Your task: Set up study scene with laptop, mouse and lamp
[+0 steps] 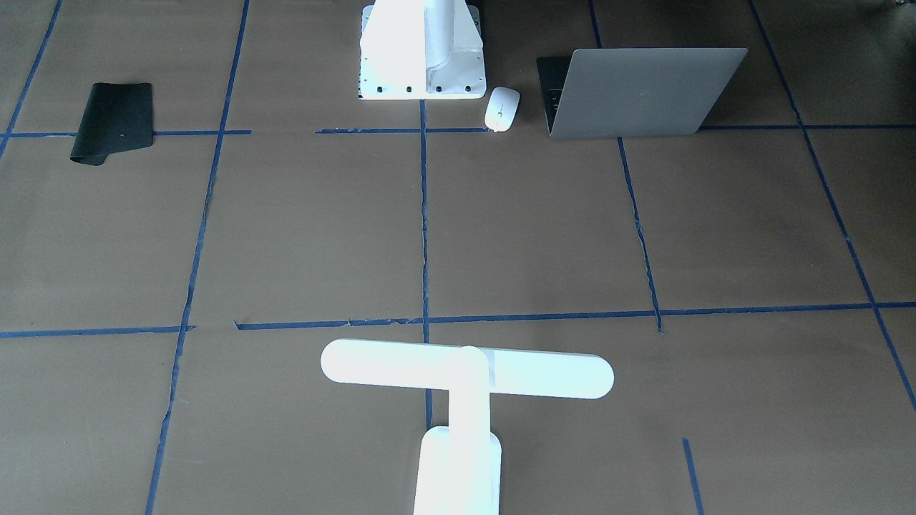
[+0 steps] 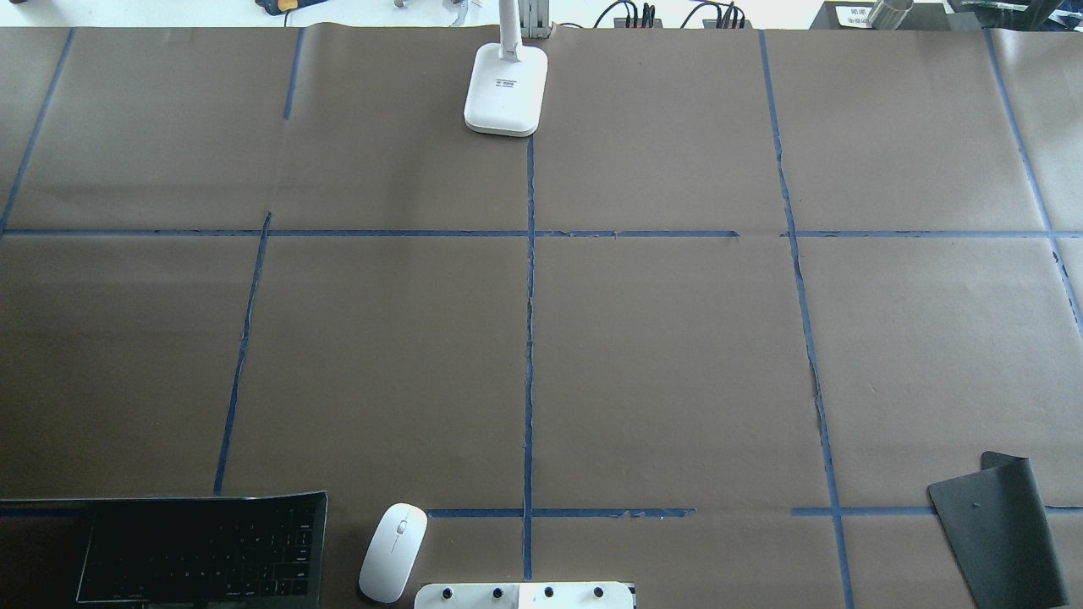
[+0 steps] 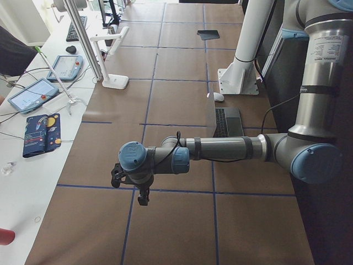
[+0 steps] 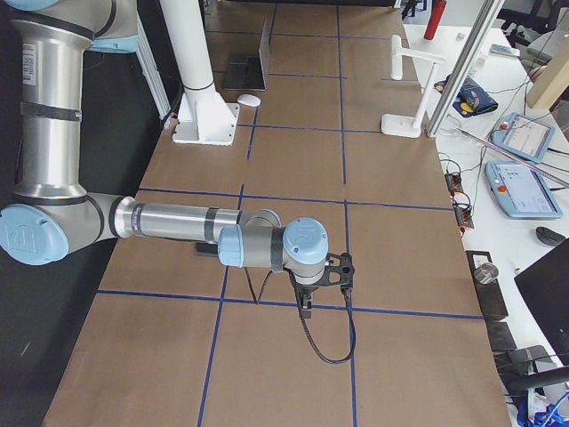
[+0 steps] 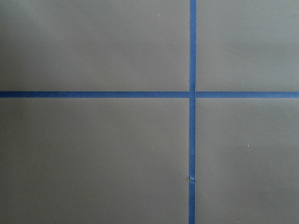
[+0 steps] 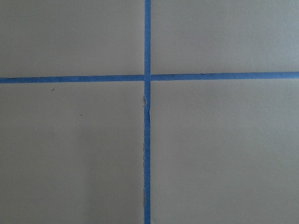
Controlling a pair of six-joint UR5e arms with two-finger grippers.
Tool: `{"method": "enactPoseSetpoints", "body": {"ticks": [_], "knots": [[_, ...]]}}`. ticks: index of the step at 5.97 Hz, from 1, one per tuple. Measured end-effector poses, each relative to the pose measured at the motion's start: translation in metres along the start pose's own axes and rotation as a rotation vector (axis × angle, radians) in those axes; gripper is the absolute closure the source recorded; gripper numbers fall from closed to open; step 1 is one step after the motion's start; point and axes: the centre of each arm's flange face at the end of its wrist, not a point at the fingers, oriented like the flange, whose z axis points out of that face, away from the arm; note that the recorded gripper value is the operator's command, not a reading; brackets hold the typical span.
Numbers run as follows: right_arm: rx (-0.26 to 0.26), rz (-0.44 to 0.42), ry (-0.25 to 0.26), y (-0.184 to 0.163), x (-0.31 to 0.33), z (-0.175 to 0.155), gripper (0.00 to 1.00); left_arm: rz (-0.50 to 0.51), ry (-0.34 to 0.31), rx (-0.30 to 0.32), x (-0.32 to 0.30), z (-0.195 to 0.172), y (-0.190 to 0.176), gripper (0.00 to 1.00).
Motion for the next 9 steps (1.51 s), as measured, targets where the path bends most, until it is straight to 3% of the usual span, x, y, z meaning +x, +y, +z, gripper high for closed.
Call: {"method": "enactPoseSetpoints", "body": {"ticks": [4,6,9], "knots": [[0.004,-0.003,0.001,-0.001,-0.002,-0.002,0.00,0.001,-0.001,0.005,0.004,-0.004,-0.002,0.00],[0.006,-0.005,0.002,-0.002,-0.003,-0.003,0.00,-0.007,-0.004,0.030,0.025,-0.023,-0.004,0.00],[0.009,-0.007,-0.006,-0.003,-0.005,-0.004,0.00,-0.249,0.019,0.115,0.091,-0.070,0.054,0.00]]}}
